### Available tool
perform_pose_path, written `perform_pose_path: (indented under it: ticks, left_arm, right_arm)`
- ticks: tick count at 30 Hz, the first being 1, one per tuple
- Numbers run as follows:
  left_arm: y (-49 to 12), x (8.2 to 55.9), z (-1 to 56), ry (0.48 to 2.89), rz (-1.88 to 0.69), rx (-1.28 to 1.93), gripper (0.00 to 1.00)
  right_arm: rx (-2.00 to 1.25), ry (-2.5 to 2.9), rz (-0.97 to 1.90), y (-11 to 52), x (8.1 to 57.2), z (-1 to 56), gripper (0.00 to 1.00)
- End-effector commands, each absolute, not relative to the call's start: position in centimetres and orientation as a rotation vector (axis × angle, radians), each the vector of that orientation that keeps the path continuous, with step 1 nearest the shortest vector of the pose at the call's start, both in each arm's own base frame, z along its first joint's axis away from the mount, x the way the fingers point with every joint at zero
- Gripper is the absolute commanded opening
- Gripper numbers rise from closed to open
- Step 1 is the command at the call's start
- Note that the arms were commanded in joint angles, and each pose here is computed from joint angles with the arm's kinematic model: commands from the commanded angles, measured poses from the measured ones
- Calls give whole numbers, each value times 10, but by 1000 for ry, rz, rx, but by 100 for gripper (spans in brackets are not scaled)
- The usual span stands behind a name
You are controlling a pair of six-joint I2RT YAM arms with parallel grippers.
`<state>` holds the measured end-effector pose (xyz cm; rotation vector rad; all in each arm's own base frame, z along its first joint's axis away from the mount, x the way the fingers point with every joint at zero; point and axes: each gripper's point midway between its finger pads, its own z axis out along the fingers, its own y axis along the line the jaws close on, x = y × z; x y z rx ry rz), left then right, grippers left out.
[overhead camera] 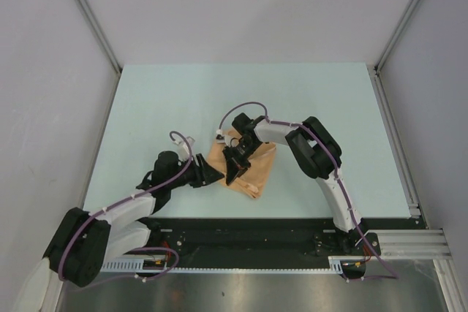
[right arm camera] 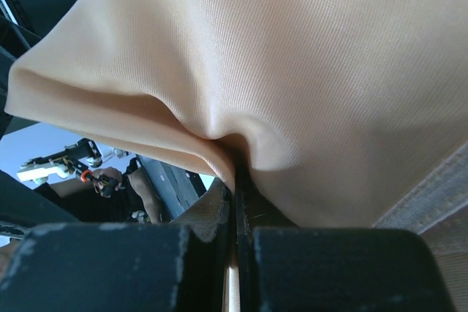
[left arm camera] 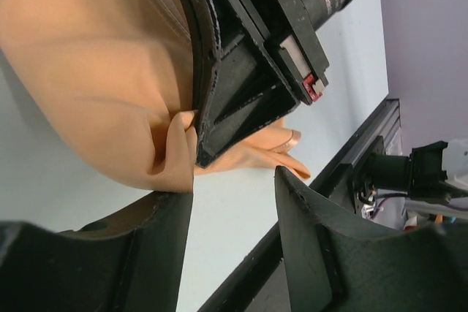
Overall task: Fold the napkin, place the utensils inside, and roll it up
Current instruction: Roll the napkin with the utensil
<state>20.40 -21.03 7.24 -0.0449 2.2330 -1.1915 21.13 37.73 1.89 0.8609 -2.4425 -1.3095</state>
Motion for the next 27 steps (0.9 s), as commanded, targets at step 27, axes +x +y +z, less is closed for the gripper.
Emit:
perform_pose_path:
  ticks: [27]
  left_arm:
    - [-183,255,52,2132,-1053,-278,52]
  right_arm:
    - [823,-2467,-1244,372,211,-2,0]
